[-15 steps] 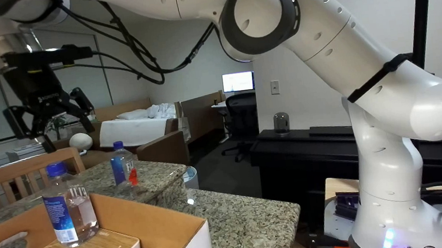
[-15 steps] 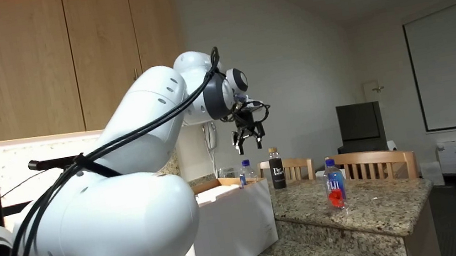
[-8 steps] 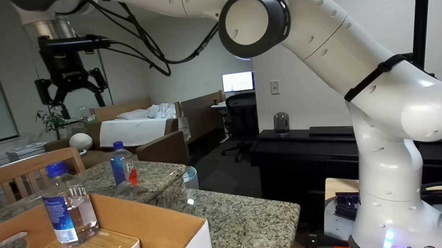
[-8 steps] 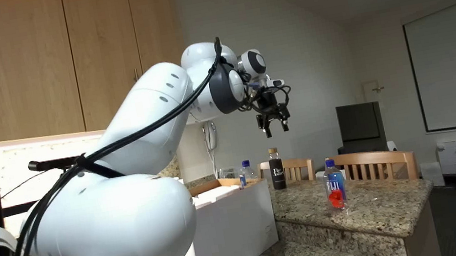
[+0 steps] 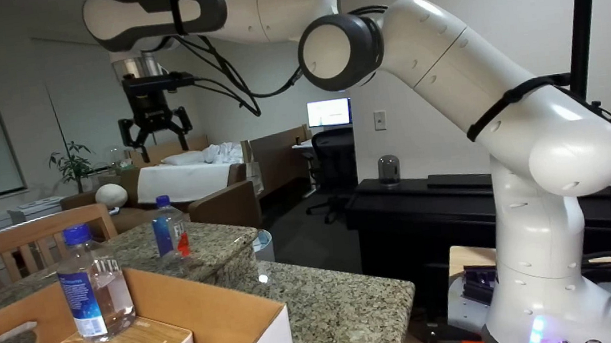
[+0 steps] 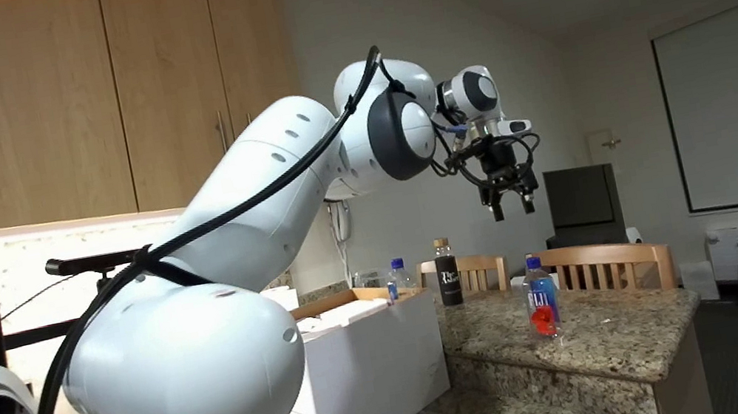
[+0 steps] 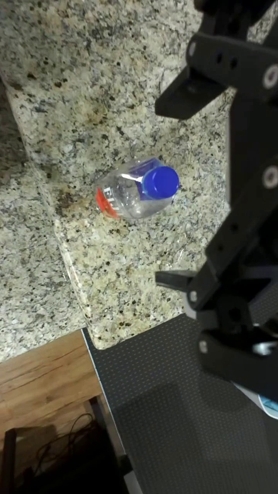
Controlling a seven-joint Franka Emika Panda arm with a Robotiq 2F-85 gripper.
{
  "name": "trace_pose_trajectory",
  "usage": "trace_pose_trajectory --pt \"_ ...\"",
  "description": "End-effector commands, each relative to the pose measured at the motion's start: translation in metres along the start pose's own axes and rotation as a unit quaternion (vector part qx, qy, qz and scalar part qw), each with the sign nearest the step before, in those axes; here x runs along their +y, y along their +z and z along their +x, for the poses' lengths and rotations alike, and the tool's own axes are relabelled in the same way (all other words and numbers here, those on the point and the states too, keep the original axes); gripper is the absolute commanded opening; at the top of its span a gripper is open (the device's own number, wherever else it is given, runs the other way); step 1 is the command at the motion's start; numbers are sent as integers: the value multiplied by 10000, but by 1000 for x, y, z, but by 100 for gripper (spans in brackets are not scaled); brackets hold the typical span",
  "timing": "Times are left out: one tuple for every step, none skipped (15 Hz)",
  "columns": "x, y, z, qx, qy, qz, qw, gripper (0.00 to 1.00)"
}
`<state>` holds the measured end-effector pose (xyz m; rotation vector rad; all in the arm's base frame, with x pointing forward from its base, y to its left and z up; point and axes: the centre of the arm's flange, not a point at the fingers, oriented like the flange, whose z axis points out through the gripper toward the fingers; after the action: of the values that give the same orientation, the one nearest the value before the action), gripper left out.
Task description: Put the two bottles in the box
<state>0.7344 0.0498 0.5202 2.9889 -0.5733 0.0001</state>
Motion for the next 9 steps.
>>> trace_pose_trajectory --pt "5 45 14 -307 -55 240 9992 100" --pt "2 56 19 -440 -103 294 9985 100" --pt "-3 68 20 -541 -139 313 9979 100" --pt "-7 78 22 -641 -181 329 9972 100" --pt "-12 88 22 -721 -206 311 9967 100" --pt "-16 95 22 -781 -218 289 9963 100" --pt "-19 100 20 -790 -233 252 9963 100" --pt "-21 102 17 -809 -192 187 9964 100" --pt "-20 105 16 -791 -107 126 9967 100"
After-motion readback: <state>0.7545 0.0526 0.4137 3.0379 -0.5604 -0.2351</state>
